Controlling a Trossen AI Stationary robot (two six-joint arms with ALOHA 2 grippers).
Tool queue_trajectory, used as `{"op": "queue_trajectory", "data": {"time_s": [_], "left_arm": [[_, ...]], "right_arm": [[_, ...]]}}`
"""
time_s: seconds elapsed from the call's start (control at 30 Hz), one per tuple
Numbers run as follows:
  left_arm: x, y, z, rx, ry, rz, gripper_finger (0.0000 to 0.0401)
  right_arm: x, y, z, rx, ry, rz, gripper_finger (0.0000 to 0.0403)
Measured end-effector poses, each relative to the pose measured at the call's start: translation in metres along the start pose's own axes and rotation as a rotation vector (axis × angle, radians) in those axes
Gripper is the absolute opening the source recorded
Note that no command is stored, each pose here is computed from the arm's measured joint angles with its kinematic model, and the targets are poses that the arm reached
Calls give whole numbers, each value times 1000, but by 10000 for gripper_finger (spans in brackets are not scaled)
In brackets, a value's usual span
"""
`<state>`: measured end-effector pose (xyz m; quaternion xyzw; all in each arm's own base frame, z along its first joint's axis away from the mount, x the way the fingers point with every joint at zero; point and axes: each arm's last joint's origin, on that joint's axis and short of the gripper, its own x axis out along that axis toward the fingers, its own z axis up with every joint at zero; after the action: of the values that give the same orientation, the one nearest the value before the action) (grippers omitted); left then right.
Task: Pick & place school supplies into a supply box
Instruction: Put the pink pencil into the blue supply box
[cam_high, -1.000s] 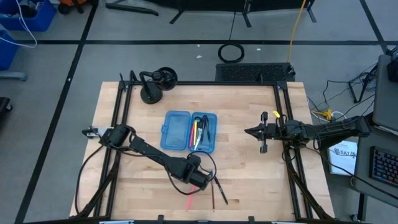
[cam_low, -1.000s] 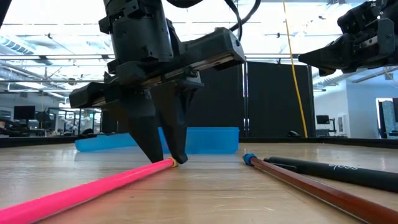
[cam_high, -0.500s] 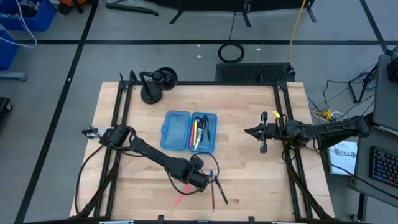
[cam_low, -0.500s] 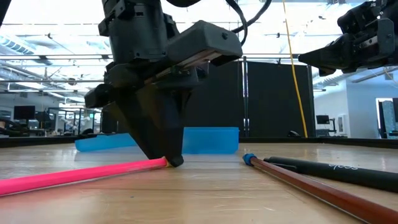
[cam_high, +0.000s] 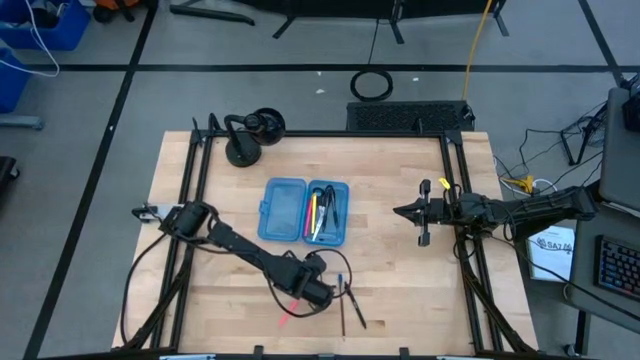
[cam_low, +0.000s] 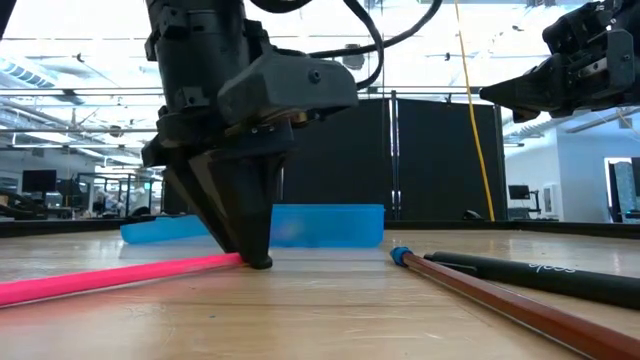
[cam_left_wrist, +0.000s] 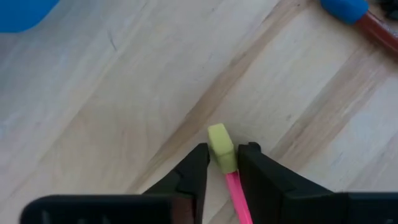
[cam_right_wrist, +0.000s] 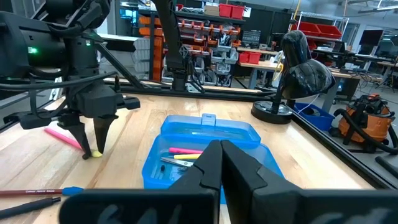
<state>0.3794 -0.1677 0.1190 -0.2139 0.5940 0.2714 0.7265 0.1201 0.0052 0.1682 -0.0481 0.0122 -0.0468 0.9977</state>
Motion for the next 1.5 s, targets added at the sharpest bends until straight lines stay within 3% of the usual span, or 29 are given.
{"op": "queue_trajectory", "data": {"time_s": [0.2,0.43,0.77,0.93,1.1,1.33,1.5], "left_arm": [[-1,-1,7,-72,6,-53,18],[-19,2,15,-172,-21,-106,33],[-74,19,42,-257,-299,-161,16],[-101,52,80,-471,-419,-177,20],[-105,94,121,-553,-414,-151,17],[-88,145,165,-645,-360,-103,18],[-64,160,180,-689,-332,-43,20]], "right_arm": [[0,0,0,1,0,0,0],[0,0,0,1,0,0,0],[0,0,0,0,0,1,0],[0,0,0,1,-1,1,0],[0,0,0,1,-1,1,0],[0,0,0,12,0,3,0],[0,0,-1,4,9,4,0]]}}
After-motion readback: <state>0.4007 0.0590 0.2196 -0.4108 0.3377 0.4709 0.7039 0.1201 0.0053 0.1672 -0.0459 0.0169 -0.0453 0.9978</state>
